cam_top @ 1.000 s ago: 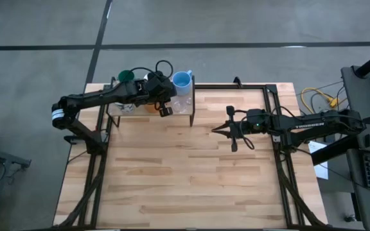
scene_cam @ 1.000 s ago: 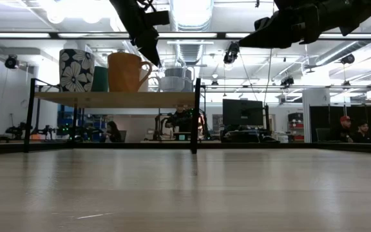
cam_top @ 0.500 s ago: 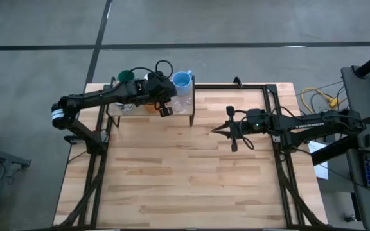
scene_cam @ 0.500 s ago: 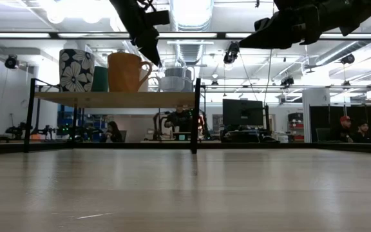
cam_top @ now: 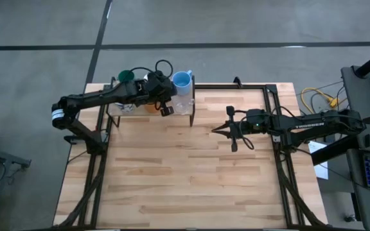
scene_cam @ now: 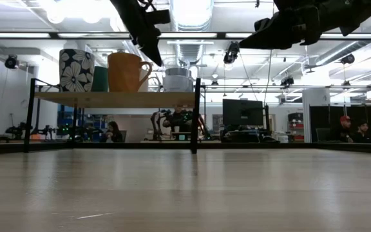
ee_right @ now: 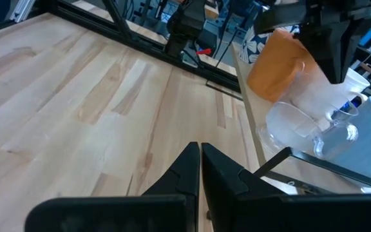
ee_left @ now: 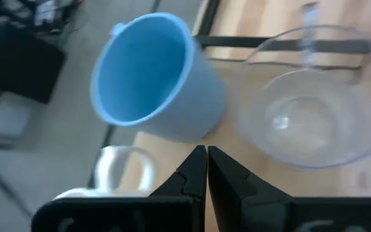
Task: Stack small to large cups/mugs on shelf
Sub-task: Return to home position
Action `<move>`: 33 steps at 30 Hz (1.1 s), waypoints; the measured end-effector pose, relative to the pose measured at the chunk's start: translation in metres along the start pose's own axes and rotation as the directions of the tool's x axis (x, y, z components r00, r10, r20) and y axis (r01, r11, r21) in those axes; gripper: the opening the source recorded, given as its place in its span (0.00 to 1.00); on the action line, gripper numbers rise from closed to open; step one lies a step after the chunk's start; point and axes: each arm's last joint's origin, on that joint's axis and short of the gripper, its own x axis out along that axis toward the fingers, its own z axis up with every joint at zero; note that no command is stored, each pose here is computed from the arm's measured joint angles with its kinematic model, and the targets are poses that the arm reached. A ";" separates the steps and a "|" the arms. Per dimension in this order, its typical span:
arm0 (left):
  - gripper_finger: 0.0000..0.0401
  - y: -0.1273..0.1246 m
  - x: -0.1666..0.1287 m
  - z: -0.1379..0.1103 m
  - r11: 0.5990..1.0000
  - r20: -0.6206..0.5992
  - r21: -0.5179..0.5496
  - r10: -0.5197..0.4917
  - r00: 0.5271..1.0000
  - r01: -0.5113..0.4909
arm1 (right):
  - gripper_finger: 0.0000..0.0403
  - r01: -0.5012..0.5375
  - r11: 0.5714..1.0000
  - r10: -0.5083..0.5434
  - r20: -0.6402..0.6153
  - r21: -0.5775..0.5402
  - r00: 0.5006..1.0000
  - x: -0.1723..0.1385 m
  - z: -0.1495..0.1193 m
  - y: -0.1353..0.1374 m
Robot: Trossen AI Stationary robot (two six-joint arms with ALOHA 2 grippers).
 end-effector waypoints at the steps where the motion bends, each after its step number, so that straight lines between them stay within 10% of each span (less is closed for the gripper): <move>1: 0.00 0.001 -0.001 0.000 1.000 -0.005 0.002 0.023 1.000 -0.023 | 0.02 0.000 1.000 0.000 0.000 0.000 1.000 0.000 0.000 0.000; 16: 0.00 -0.032 -0.085 0.007 0.999 0.328 0.022 -0.046 0.944 0.041 | 0.02 -0.045 0.998 0.045 0.015 -0.035 0.999 0.000 -0.007 0.002; 33: 0.00 -0.090 -0.107 -0.087 0.945 0.601 0.230 -0.325 0.730 0.231 | 0.02 -0.061 0.997 0.051 0.197 0.045 0.979 -0.006 -0.034 -0.016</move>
